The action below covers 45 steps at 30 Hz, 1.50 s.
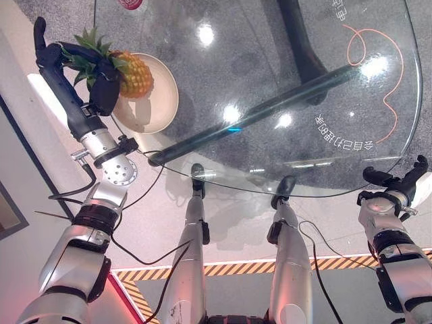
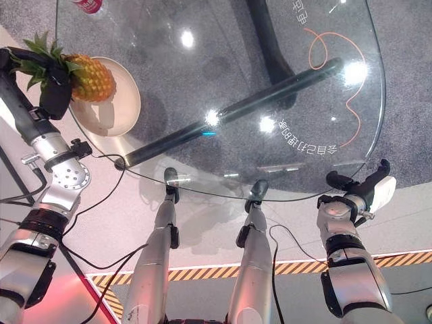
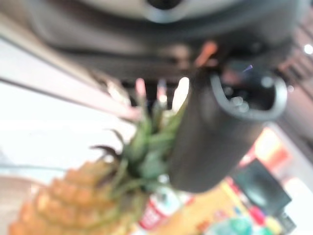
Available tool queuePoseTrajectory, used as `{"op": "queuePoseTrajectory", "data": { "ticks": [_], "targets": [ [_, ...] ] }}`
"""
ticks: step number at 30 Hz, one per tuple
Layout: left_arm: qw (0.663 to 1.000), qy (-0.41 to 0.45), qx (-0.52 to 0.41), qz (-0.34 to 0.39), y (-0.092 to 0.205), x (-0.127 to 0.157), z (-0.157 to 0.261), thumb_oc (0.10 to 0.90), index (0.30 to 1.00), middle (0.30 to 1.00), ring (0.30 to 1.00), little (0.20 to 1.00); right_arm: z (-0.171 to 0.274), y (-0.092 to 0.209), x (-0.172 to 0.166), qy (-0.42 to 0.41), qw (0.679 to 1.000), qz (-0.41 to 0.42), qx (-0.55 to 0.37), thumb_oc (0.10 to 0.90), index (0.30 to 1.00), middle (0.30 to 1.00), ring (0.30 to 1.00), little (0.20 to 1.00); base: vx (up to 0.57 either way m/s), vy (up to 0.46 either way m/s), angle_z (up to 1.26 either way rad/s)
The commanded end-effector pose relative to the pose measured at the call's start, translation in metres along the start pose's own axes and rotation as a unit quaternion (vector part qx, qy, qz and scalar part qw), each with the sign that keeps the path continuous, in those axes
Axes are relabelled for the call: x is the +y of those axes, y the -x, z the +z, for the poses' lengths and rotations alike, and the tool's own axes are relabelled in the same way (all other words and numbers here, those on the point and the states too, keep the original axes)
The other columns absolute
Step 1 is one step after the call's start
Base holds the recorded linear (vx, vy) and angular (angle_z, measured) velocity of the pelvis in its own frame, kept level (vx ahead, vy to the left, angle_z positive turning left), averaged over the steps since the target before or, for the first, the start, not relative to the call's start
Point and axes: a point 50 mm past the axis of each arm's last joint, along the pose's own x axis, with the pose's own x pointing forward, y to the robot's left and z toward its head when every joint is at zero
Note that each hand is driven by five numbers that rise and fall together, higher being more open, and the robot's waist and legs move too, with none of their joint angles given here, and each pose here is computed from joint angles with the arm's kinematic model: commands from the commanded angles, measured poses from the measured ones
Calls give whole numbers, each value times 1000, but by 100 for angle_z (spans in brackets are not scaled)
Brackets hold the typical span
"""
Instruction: Pick up the fruit to the plate
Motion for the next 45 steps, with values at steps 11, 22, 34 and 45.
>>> {"op": "queuePoseTrajectory", "data": {
  "ticks": [11, 22, 34, 45],
  "targets": [
    [997, 54, 7, 59, -13, 11, 5, 800, 900, 900, 900, 900, -15, -19, -37, 46, 995, -78, 46, 800, 900, 900, 900, 900, 2, -1, 1],
    [995, 65, 23, 71, -14, 16, 1, 800, 900, 900, 900, 900, -13, -21, -39, 49, 995, -80, 41, 800, 900, 900, 900, 900, 0, 0, 0],
    [995, 72, 21, 72, -17, 15, 4, 800, 900, 900, 900, 900, -10, -21, -39, 46, 995, -80, 40, 800, 900, 900, 900, 900, 0, 0, 0],
    [994, 84, 13, 71, -15, 15, 6, 800, 900, 900, 900, 900, -12, -22, -42, 51, 995, -82, 40, 800, 900, 900, 900, 900, 0, 0, 0]
  ]
}}
